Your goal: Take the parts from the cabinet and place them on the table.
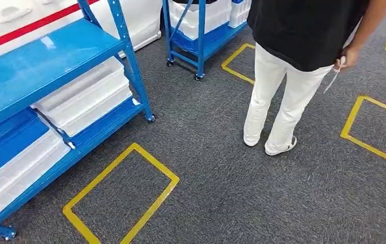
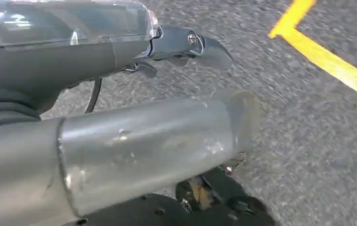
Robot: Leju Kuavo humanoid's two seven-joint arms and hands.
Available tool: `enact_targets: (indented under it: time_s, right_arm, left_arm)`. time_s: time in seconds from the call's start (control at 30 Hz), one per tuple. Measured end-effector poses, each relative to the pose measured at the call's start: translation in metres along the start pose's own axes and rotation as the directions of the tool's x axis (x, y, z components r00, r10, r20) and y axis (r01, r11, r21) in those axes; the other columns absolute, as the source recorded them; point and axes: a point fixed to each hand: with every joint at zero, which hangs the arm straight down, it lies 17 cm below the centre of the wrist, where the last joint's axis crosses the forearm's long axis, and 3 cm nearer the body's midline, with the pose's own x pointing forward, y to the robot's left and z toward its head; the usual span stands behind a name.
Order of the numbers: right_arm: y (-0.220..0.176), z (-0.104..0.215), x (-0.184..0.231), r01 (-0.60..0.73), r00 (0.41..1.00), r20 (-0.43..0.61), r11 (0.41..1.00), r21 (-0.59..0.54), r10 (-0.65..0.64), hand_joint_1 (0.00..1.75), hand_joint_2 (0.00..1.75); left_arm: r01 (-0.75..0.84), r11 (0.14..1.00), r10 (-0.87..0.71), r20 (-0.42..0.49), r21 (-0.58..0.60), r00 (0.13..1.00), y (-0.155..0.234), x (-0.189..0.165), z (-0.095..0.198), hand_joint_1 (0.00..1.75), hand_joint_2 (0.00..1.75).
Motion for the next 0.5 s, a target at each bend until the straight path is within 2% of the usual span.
enact_targets:
  time_s: [0.5]
  right_arm:
    - [-0.0054,0.0005,0.0004,-0.002,1.0,0.004,1.0,-0.01,0.002,0.0,0.0]
  left_arm:
    - [-0.001,1.0,0.001,-0.005,-0.005,1.0,-0.0026,-0.0008,0.0006,0.0,0.0]
